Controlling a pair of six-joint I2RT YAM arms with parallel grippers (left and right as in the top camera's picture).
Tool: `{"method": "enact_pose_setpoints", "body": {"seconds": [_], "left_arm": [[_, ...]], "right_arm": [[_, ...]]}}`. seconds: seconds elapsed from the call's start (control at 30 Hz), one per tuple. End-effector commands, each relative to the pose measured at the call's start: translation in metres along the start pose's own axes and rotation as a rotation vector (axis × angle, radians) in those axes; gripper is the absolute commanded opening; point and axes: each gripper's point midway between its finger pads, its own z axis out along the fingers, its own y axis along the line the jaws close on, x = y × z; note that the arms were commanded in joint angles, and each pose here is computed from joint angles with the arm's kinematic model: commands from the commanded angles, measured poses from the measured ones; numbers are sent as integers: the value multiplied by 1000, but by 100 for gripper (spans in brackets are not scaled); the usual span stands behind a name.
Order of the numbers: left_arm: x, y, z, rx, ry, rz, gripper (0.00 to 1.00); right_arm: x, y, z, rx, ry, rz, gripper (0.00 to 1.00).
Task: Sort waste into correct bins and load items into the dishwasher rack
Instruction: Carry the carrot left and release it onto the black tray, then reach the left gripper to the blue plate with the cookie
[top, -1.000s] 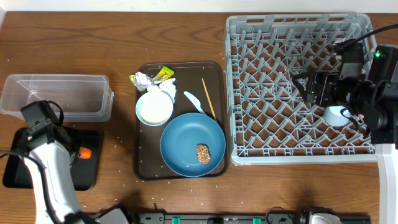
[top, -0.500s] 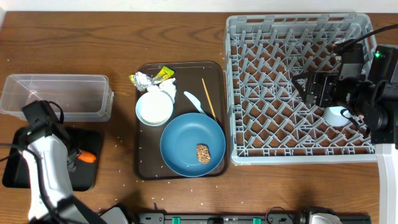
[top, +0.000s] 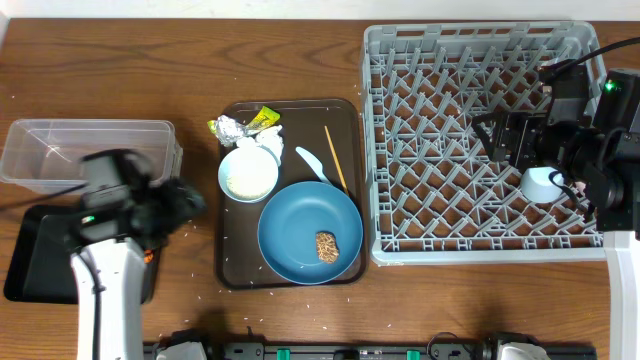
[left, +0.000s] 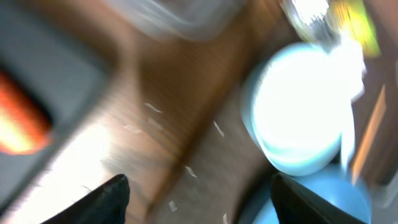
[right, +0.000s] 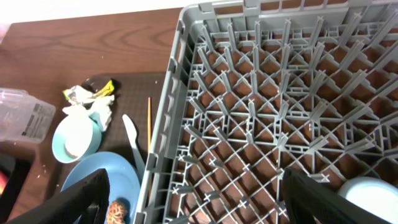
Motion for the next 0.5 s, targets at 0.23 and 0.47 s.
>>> {"method": "enact_pose_setpoints", "body": {"seconds": [0.23,0.47], "left_arm": [[79,-64,35,-3,235,526,59],[124,-91,47,40,333,709,50]], "right_arm": [[0,3,-1,-4,6,-17,82],[2,3,-1,-4,12,-15,82]]}}
